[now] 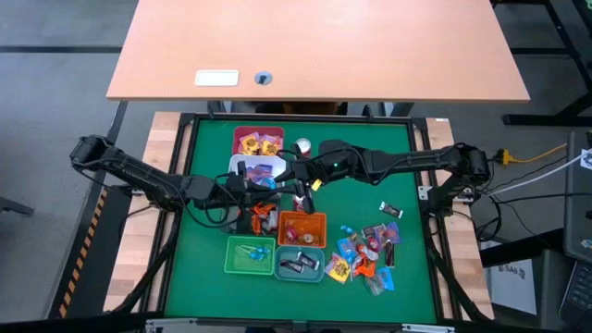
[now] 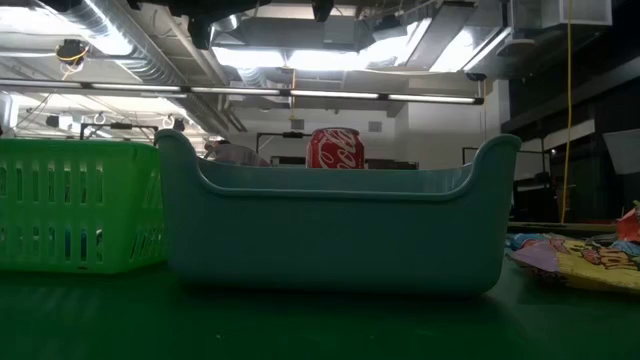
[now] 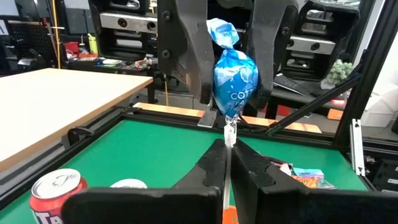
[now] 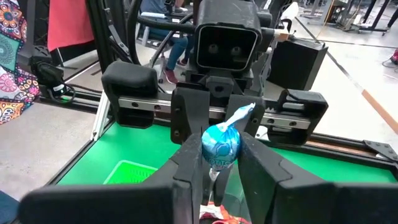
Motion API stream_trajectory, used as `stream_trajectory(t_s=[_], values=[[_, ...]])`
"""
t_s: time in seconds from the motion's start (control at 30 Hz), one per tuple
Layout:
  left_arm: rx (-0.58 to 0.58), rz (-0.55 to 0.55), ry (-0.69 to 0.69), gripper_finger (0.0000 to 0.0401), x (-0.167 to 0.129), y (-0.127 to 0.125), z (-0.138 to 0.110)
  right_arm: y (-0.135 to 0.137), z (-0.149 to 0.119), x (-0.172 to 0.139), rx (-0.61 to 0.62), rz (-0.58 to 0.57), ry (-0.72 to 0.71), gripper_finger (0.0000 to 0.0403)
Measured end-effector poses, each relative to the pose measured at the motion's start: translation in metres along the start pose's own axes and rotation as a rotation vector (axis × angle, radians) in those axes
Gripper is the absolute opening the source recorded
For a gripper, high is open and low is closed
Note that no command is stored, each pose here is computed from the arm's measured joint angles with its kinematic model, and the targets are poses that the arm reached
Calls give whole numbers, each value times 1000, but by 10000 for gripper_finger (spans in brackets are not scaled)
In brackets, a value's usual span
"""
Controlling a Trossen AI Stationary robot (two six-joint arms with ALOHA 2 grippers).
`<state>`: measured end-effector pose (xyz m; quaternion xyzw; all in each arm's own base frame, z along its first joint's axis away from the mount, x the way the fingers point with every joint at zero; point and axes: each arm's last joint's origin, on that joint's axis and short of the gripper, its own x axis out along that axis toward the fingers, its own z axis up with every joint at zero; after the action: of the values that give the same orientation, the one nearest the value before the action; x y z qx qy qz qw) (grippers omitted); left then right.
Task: Sort candy
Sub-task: Put the blue candy into the green bin
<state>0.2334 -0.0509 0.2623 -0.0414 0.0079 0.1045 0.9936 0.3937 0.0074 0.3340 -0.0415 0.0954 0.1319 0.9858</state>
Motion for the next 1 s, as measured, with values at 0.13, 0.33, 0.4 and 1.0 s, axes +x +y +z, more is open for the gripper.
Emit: stream_trajectory(t_s=[0.13, 0.33, 0.4, 1.0], values=[[3, -1, 6, 2, 0, 0, -1, 0, 0, 0, 10, 0, 3, 81], [4, -1, 8, 1, 0, 0, -1, 0, 0, 0, 56, 0, 5, 109], [6, 0, 12, 1, 0, 0, -1, 0, 0, 0, 56, 0, 4, 133], [-160, -389, 460, 0, -22, -29, -38, 13, 4, -48, 156, 43, 264, 220]])
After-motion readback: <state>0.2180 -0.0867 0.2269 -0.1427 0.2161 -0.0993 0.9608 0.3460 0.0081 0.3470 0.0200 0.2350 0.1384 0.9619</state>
